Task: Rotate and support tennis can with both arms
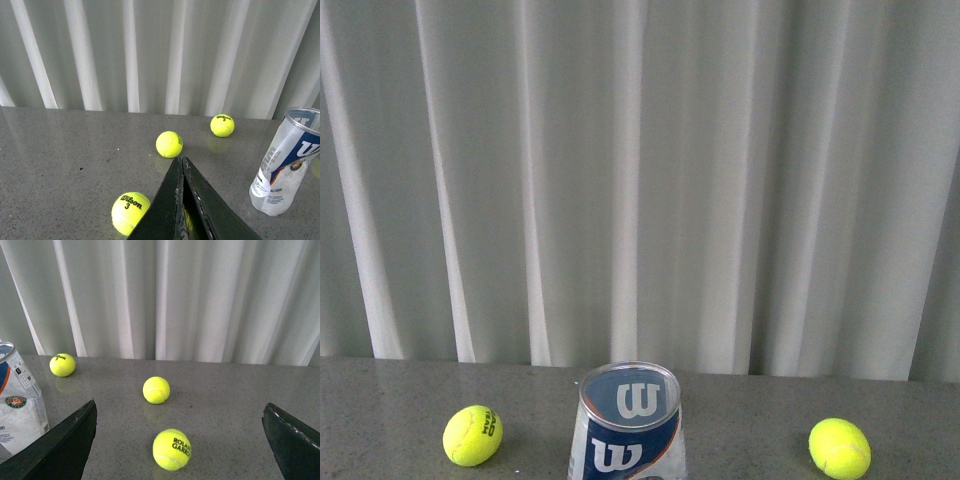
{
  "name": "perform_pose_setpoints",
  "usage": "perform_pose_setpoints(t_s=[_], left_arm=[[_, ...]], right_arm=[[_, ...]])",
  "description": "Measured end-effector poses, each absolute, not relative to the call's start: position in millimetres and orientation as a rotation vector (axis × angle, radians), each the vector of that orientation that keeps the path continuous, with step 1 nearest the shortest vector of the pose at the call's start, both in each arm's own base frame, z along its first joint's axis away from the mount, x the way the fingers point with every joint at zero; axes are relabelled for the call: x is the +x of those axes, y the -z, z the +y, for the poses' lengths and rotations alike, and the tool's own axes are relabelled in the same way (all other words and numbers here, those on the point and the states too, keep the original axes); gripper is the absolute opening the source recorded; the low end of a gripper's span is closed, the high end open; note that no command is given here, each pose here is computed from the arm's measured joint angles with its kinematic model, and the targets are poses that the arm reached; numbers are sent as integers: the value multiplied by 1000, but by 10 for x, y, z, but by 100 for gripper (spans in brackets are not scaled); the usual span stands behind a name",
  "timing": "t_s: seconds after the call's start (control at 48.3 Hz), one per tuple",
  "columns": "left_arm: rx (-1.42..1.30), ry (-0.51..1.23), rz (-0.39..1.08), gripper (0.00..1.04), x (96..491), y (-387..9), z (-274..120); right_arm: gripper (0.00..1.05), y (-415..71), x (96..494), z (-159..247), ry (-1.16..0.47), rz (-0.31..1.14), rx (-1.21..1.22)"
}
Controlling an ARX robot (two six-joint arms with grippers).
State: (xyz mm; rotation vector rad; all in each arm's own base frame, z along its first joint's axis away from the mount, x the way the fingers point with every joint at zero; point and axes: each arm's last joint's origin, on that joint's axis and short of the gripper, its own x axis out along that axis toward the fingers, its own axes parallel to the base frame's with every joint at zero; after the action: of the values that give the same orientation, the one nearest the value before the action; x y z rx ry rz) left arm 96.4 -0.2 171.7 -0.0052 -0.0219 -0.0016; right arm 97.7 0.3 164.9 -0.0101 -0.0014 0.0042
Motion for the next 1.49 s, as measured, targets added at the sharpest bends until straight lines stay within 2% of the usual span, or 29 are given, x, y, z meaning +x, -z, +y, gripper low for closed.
perform_pose_setpoints(t_s=[0.041,0.145,0.331,0.497,1.49], left_arm=[[-6,2,-22,5,964,-1717,-2],[-5,2,-22,23,964,-1717,-2],[-5,2,-22,69,963,-1717,-2],[-5,2,-22,99,963,-1717,-2],[-4,2,-22,98,963,-1717,-2]], right_arm=[[98,-1649,976,3,-4,-2,-10],[98,-1649,977,3,-4,-1,-10],[98,-1649,976,3,-4,-2,-10],[98,-1649,976,3,-4,-2,-10],[98,-1649,976,3,-4,-2,-10]])
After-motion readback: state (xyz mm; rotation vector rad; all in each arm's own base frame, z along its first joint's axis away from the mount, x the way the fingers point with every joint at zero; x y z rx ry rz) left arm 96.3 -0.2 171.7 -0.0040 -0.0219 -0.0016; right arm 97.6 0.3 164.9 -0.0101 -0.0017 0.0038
